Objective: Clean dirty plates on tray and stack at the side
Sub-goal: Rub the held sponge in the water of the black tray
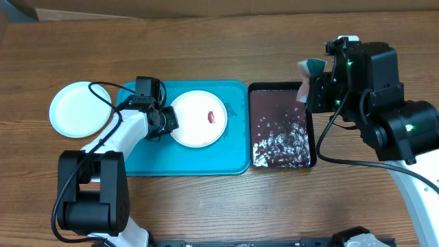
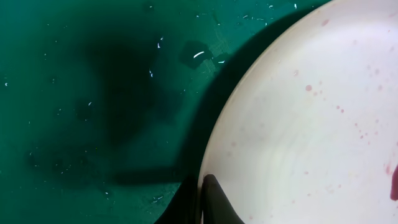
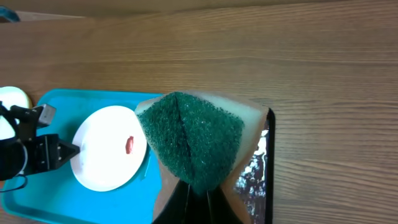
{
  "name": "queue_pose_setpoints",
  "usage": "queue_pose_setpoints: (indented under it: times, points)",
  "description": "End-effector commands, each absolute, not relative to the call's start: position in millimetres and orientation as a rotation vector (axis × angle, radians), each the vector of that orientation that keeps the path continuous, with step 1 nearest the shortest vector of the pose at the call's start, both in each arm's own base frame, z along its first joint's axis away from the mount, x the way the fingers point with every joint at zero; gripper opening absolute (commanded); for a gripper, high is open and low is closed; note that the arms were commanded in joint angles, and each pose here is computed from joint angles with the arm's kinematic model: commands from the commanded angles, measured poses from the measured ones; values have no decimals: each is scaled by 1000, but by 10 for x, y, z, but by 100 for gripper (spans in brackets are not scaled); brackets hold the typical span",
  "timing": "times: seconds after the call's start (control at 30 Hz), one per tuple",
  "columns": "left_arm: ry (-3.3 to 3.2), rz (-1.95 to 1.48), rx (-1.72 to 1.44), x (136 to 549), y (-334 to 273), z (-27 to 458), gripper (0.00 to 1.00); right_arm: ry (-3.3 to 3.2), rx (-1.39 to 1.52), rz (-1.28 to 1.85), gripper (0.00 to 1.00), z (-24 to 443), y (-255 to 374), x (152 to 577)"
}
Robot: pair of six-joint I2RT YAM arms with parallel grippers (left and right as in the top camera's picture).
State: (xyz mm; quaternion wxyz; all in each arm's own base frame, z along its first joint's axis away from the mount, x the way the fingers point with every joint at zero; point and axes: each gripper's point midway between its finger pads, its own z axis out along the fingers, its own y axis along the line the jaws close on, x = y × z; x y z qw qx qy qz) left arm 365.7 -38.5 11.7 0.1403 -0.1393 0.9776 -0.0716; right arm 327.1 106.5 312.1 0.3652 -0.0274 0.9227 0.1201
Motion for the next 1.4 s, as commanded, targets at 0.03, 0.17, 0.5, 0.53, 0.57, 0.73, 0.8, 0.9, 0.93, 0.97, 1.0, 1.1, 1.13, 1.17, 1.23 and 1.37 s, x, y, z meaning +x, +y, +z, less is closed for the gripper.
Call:
queue_pose_setpoints:
  times: [0.03,0.17,0.5,0.53,0.57,0.73,0.8,0.9,0.93,0.97,1.0,1.1,1.13,1.17,1.23,1.37]
  points:
    - [2832,-194,-380,3681,-396,87,5,2342,-85,335,4,3228,1106,3282]
    - [2832,-194,-380,3681,-396,87,5,2346,-80,336,4,3216,1107,3287]
    - [2833,-194,-380,3680,-396,87,6,2379,-82,332,4,3127,1119,3305]
    - [2833,-194,-380,3680,-395,87,6,2382,-85,338,4,3121,1128,3303]
    - [2833,-194,-380,3680,-396,87,6,2387,-88,345,4,3112,1140,3299]
    - [2832,-194,-380,3681,-396,87,6,2412,-97,361,4,3049,1173,3300]
    - [2833,-194,-380,3680,-396,87,6,2422,-97,359,4,3019,1177,3311]
    - [2833,-194,-380,3680,-396,87,7,2431,-97,356,4,2991,1181,3326]
    - [2833,-194,-380,3680,-396,87,6,2434,-97,356,4,2980,1183,3331]
    - [2833,-194,-380,3680,-396,87,6,2436,-98,360,4,2978,1189,3329]
    - [2832,-194,-380,3681,-396,87,6,2438,-103,370,4,2973,1204,3328]
    - [2832,-194,-380,3681,-396,87,6,2444,-120,414,4,2974,1262,3301]
    - [2832,-194,-380,3681,-396,87,6,2451,-129,435,4,2968,1289,3279]
    - [2832,-194,-380,3681,-396,87,7,2457,-135,449,4,2961,1306,3260]
    - [2832,-194,-380,3681,-396,87,6,2474,-137,449,4,2936,1302,3228]
    - [2832,-194,-380,3682,-396,88,6,2466,-148,368,4,2922,1214,3269]
